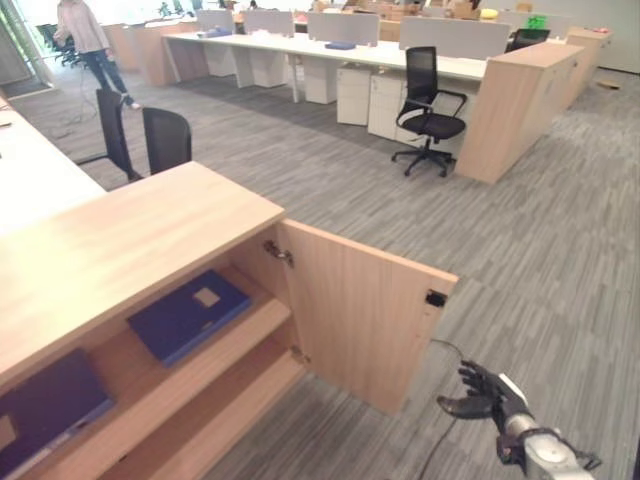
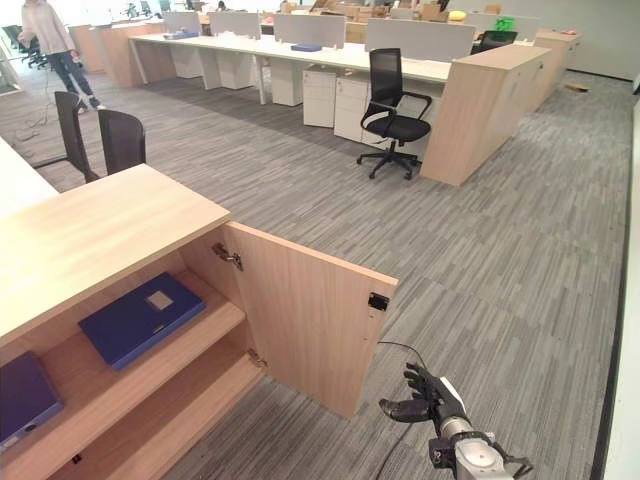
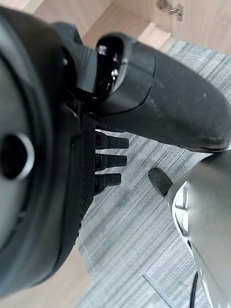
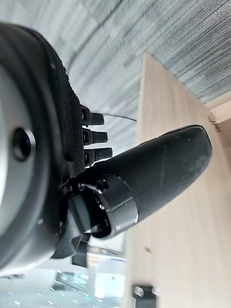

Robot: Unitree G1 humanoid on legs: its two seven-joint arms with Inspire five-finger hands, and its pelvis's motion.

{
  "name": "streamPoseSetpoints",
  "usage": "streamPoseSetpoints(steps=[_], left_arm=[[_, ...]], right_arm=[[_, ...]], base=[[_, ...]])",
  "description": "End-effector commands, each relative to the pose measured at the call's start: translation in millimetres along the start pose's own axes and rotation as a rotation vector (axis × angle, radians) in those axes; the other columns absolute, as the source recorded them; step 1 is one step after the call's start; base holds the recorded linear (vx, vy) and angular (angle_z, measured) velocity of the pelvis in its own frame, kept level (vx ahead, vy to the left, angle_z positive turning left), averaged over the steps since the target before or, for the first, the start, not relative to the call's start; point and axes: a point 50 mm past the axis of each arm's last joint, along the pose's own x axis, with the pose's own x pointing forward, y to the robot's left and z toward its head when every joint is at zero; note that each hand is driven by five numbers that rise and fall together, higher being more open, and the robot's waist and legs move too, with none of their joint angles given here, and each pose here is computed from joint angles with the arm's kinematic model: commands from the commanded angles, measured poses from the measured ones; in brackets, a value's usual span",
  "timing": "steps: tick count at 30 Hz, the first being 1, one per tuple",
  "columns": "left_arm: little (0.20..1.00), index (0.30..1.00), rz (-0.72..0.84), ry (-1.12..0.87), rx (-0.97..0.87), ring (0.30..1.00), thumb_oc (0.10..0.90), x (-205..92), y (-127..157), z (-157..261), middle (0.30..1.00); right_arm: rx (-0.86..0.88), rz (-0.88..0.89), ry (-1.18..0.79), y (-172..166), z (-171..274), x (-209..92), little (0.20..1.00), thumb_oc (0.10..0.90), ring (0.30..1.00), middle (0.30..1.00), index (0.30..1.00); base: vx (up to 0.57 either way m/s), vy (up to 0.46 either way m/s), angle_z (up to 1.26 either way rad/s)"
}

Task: Put the empty folder in the office cabinet

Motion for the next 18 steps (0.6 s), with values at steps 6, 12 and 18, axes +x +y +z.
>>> streamPoseSetpoints(steps=[6, 12, 18], left_arm=[[0.900, 0.900, 0.073, 0.089, -0.017, 0.900, 0.800, -1.5, 22.9, -32.2, 0.900], [0.900, 0.900, 0.062, 0.137, -0.004, 0.900, 0.800, -3.8, 22.4, -50.6, 0.900], [0.900, 0.900, 0.061, 0.127, 0.007, 0.900, 0.800, -3.6, 22.3, -49.4, 0.900]], right_arm=[[-0.074, 0.156, -0.408, 11.7, 112.4, 14.8, 0.900, 0.800, 0.900, 0.900, 0.900], [-0.190, 0.241, -0.469, 27.9, 137.2, 17.3, 0.900, 0.800, 0.900, 0.900, 0.900], [-0.294, 0.247, -0.474, 34.1, 147.6, 24.7, 0.900, 0.800, 0.900, 0.900, 0.900]], base=[[-0.01, -0.045, 0.17], [0.00, -0.016, 0.19], [0.01, -0.008, 0.14]])
